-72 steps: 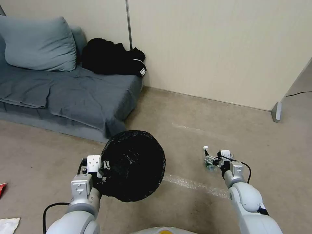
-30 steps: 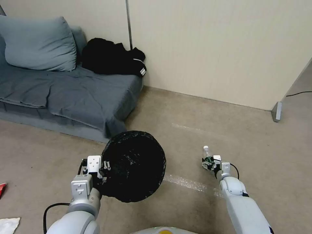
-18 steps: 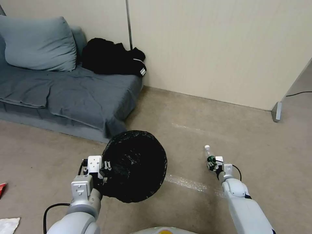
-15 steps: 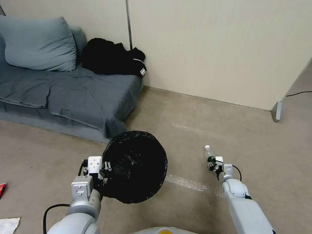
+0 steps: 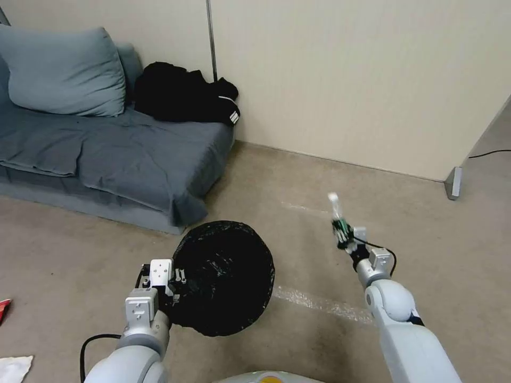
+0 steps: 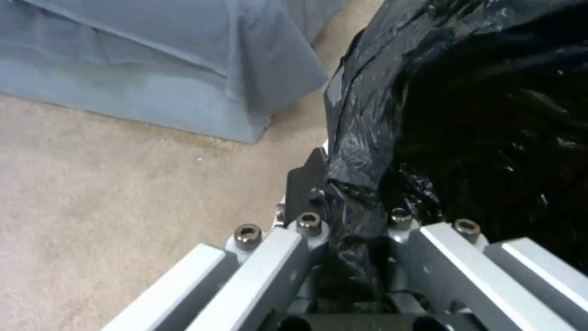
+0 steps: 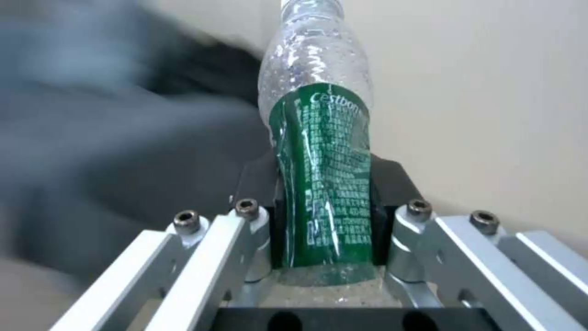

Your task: Pick up the trash bin, then pick up the garbage from the floor and place it into the trash bin.

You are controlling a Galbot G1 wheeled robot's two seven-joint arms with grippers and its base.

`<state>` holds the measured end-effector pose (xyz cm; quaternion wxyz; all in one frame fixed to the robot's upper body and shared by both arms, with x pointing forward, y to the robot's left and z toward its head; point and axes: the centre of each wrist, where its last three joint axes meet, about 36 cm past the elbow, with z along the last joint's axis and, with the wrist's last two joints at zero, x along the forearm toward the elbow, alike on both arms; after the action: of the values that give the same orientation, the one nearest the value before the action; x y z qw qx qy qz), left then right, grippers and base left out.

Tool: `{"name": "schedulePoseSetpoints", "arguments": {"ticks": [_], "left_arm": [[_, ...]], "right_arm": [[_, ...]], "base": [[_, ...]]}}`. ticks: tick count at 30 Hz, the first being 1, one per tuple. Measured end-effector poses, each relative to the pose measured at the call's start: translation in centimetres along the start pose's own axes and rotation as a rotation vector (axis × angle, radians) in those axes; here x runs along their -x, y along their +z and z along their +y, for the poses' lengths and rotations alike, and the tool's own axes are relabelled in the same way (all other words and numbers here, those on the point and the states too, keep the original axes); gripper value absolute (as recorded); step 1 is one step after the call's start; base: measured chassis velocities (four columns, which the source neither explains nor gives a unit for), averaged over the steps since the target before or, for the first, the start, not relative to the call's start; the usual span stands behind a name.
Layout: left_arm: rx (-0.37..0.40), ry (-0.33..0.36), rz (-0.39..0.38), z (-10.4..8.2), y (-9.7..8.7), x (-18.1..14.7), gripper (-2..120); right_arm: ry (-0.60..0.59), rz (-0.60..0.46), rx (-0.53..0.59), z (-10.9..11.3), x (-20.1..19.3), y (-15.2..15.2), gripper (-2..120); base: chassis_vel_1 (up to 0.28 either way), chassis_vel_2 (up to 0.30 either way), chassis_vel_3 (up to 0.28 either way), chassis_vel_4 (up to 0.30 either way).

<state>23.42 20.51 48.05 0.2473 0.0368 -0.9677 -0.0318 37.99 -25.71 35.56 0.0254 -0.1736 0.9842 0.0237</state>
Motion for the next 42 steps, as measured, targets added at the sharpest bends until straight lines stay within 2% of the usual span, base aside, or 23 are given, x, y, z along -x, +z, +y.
{"name": "schedulePoseSetpoints", "arguments": {"ticks": [1, 2, 3, 4, 5, 7, 8, 11, 15, 19, 29, 31, 33, 34, 37, 38, 40, 42], "left_arm": [[0.0, 0.005, 0.005, 0.0, 0.1, 0.1, 1], [0.0, 0.005, 0.005, 0.0, 0.1, 0.1, 1], [0.002, 0.008, 0.008, -0.1, 0.1, 0.1, 1], [0.003, 0.013, 0.013, -0.2, 0.2, 0.2, 1], [0.003, 0.013, 0.013, -0.2, 0.2, 0.2, 1], [0.003, 0.017, 0.014, -0.3, 0.2, 0.2, 1], [0.003, 0.017, 0.014, -0.3, 0.2, 0.2, 1], [0.003, 0.019, 0.016, -0.3, 0.3, 0.2, 1], [0.001, 0.019, 0.016, -0.3, 0.3, 0.2, 1], [-0.001, 0.019, 0.014, -0.4, 0.2, 0.2, 1], [-0.001, 0.021, 0.009, -0.4, 0.0, -0.1, 1], [-0.002, 0.022, 0.008, -0.4, 0.0, -0.2, 1], [-0.002, 0.023, 0.007, -0.4, -0.1, -0.3, 1], [-0.002, 0.023, 0.007, -0.4, -0.1, -0.3, 1], [-0.002, 0.024, 0.005, -0.4, -0.1, -0.3, 1], [-0.002, 0.024, 0.005, -0.4, -0.1, -0.3, 1], [-0.001, 0.024, 0.005, -0.5, -0.2, -0.3, 1], [-0.001, 0.024, 0.005, -0.5, -0.2, -0.3, 1]], "right_arm": [[-0.103, -0.071, -0.012, 1.7, -0.7, -1.5, 21], [-0.103, -0.071, -0.012, 1.7, -0.7, -1.5, 21], [-0.18, -0.115, -0.025, 2.9, -1.3, -2.4, 21], [-0.329, -0.171, -0.045, 5.1, -2.4, -3.7, 21], [-0.329, -0.171, -0.045, 5.1, -2.4, -3.7, 21], [-0.534, -0.204, -0.051, 8.2, -4.1, -4.4, 21], [-0.534, -0.204, -0.051, 8.2, -4.1, -4.4, 21], [-0.669, -0.179, -0.038, 10.5, -5.4, -3.4, 21], [-0.716, -0.122, -0.029, 11.7, -6.1, -1.2, 21], [-0.708, -0.078, -0.019, 12.3, -6.1, 0.6, 21], [-0.688, -0.016, -0.027, 12.2, -5.4, 3.4, 21], [-0.689, -0.01, -0.028, 12.2, -5.3, 3.5, 25], [-0.69, -0.009, -0.027, 12.3, -5.1, 3.6, 36], [-0.69, -0.009, -0.027, 12.3, -5.1, 3.6, 36], [-0.69, -0.008, -0.027, 12.4, -4.9, 3.6, 48], [-0.69, -0.008, -0.027, 12.4, -4.9, 3.6, 48], [-0.689, -0.008, -0.026, 12.5, -4.8, 3.5, 60], [-0.689, -0.008, -0.026, 12.5, -4.8, 3.5, 64]], "base": [[0.0, 0.0, 0.0, 0.0], [0.0, 0.0, 0.0, 0.0], [0.0, 0.0, 0.0, 0.0], [0.0, 0.0, 0.0, 0.0], [0.0, 0.0, 0.0, 0.0], [0.0, 0.0, 0.0, 0.0], [0.0, 0.0, 0.0, 0.0], [0.0, 0.0, 0.0, 0.0], [0.0, 0.0, 0.0, 0.0], [0.0, 0.0, 0.0, 0.0], [0.0, 0.0, 0.0, 0.0], [0.0, 0.0, 0.0, 0.0], [0.0, 0.0, 0.0, 0.0], [0.0, 0.0, 0.0, 0.0], [0.0, 0.0, 0.0, 0.0], [0.0, 0.0, 0.0, 0.0], [0.0, 0.0, 0.0, 0.0], [0.0, 0.0, 0.0, 0.0]]}}
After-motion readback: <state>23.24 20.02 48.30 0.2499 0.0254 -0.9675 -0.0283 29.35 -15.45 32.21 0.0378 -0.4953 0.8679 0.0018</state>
